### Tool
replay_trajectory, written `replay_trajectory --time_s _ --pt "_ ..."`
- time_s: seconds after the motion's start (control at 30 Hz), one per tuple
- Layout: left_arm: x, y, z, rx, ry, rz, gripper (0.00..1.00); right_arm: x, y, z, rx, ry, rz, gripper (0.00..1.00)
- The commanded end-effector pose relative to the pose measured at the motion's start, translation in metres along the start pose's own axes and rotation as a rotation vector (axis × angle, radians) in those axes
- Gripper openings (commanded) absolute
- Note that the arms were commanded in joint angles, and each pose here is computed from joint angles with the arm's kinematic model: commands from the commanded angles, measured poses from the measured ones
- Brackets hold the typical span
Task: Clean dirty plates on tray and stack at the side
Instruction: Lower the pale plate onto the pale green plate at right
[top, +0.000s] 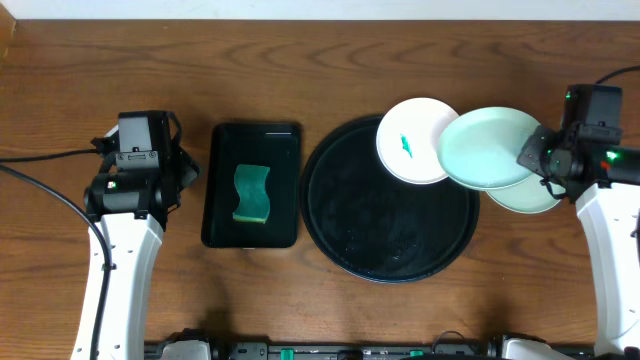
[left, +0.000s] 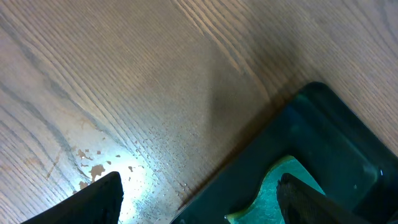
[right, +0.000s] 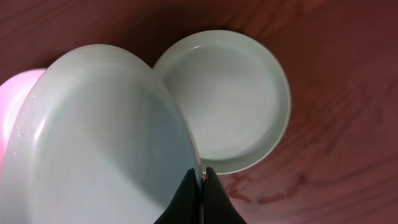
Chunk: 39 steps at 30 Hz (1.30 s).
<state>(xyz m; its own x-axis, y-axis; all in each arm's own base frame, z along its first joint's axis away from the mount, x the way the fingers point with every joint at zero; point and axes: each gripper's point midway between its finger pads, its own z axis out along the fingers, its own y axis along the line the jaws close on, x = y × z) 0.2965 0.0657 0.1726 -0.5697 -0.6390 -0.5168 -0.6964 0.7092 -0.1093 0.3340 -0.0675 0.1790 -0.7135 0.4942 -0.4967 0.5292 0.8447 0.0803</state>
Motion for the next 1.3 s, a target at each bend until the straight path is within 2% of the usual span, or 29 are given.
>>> replay_trajectory --time_s 0.0,0.23,0.5,0.7,1.27 --pt "-0.002 0.005 0.0 -0.019 -0.012 -0.006 0.8 -0.011 -0.013 -0.008 0.022 -0.04 0.104 0.01" --pt "-0.003 0.006 0.0 -0.02 -0.013 -0.008 0.8 -0.006 -0.027 -0.009 0.089 -0.032 0.177 0.02" --pt "-0.003 0.006 0.0 -0.02 -0.013 -0.008 0.8 0.003 -0.081 -0.011 0.38 -0.118 0.386 0.02" --pt "-0.002 0.006 0.0 -0.02 -0.012 -0.008 0.8 0.022 -0.104 0.002 0.495 -0.172 0.527 0.02" --pt "-0.002 0.006 0.0 -0.02 -0.012 -0.008 0.8 0.039 -0.109 0.041 0.477 -0.236 0.569 0.01"
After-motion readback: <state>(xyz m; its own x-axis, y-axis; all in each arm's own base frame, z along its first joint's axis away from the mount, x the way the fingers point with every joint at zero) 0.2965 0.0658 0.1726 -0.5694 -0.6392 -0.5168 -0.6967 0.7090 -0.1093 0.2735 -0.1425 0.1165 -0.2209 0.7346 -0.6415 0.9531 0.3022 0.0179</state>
